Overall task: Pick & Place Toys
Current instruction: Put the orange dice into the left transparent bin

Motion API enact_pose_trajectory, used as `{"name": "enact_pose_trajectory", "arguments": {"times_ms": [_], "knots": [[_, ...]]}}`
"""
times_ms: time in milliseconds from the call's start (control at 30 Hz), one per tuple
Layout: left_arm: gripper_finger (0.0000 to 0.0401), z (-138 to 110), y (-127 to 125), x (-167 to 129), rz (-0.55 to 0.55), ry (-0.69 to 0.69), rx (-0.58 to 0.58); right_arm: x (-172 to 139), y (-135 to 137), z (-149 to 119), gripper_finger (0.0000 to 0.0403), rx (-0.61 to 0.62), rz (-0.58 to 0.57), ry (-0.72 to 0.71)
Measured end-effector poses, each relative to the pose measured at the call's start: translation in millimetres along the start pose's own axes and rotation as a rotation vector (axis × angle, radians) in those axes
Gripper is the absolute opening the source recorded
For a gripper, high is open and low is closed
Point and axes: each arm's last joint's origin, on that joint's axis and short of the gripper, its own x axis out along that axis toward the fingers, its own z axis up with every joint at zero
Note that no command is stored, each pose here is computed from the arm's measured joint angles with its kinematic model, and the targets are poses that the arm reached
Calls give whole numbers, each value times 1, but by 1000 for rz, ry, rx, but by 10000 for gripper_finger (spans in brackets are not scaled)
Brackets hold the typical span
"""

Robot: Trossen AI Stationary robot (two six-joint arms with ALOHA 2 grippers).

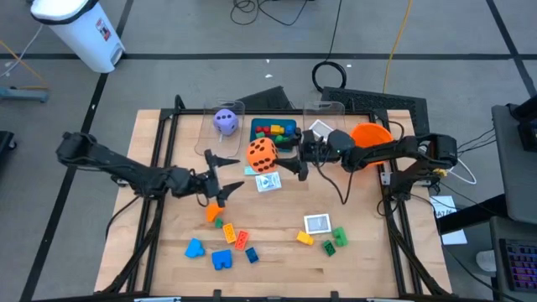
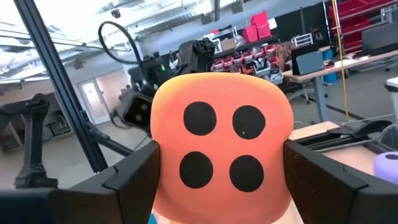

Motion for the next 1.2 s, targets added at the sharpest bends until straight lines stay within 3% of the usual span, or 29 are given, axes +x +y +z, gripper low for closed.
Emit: {"name": "enact_pose_trajectory", "arguments": {"times_ms": [567,800,967,1200], "knots": [[361,-2,0,5,19,1,-94,0,2,3,289,1,33,-20],[364,-4,2,6,31,11,-36,0,2,3,290,2,32,-20],[395,-6,4,8,41,20,-29,0,2,3,290,16,33,-26],[398,-5,5,8,35,4,81,0,2,3,290,26,31,-26]]}}
